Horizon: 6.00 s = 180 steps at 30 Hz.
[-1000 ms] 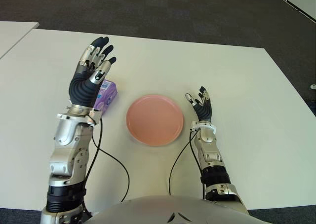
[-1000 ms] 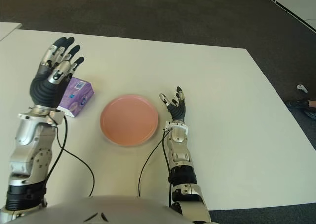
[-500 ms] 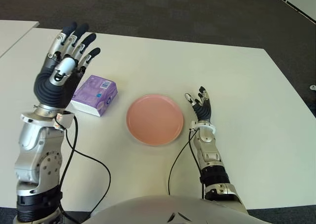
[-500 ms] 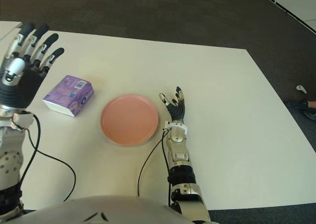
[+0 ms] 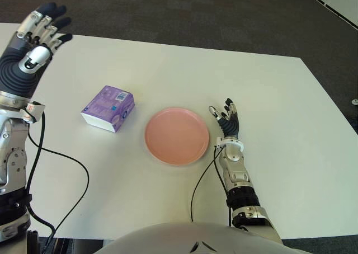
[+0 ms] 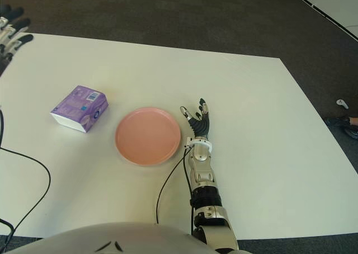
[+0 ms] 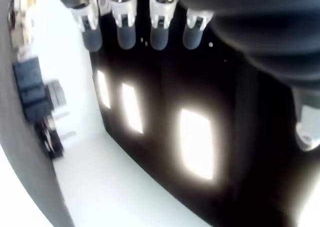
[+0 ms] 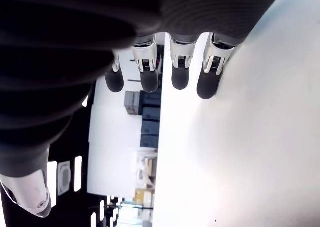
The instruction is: Put the tissue paper into the plate.
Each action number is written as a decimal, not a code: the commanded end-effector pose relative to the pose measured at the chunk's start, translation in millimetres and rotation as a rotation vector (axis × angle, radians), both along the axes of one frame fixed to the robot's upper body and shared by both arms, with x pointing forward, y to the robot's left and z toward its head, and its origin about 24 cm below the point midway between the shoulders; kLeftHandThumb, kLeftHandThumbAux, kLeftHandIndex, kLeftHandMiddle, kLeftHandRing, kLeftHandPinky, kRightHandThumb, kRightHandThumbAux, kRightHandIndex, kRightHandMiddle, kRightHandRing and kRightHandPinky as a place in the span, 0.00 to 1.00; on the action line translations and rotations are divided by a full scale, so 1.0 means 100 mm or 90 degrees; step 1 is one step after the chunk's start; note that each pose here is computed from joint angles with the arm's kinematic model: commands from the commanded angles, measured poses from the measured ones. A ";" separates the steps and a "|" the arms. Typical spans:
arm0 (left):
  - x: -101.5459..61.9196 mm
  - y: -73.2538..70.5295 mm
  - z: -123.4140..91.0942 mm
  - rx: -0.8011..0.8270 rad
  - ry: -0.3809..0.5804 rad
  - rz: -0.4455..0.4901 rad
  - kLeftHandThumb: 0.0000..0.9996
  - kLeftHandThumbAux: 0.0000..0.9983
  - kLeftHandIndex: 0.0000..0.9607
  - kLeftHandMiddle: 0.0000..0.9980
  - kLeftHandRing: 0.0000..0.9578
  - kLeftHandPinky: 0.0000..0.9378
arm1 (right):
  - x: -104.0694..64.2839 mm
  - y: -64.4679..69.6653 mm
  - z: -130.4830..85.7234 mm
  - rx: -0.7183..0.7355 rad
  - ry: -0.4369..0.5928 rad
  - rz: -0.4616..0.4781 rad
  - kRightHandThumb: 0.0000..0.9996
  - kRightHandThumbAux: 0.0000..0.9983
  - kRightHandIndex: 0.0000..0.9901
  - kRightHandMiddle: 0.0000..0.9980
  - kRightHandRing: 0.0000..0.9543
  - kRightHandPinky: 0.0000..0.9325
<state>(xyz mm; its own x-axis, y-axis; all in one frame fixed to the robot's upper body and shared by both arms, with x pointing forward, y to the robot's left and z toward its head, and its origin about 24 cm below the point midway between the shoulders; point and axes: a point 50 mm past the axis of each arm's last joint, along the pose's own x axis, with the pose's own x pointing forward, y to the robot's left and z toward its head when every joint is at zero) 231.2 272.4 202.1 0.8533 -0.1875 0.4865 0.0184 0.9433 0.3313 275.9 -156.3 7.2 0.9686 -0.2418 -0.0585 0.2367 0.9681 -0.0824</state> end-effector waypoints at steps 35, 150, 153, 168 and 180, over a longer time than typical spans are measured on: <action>0.74 0.46 -0.86 0.917 0.063 0.118 0.35 0.14 0.00 0.00 0.00 0.00 | -0.18 -0.02 -0.43 0.014 0.134 0.012 0.17 0.67 0.05 0.04 0.05 0.10; 0.59 0.24 -0.81 1.077 -0.040 -0.069 0.26 0.11 0.00 0.00 0.00 0.00 | -0.17 -0.07 -0.39 0.011 0.150 0.017 0.19 0.63 0.07 0.06 0.05 0.10; 0.60 0.24 -0.82 1.081 -0.045 -0.068 0.26 0.11 0.00 0.00 0.00 0.00 | -0.17 -0.07 -0.39 0.010 0.150 0.017 0.19 0.63 0.07 0.06 0.05 0.10; 0.64 0.18 -0.97 1.070 -0.057 -0.078 0.29 0.11 0.00 0.00 0.00 0.00 | -0.19 -0.08 -0.39 0.012 0.144 0.022 0.18 0.66 0.07 0.05 0.05 0.09; 0.66 0.12 -1.00 1.055 -0.061 -0.101 0.29 0.10 0.00 0.00 0.00 0.00 | -0.20 -0.07 -0.39 0.016 0.141 0.023 0.16 0.69 0.06 0.05 0.05 0.09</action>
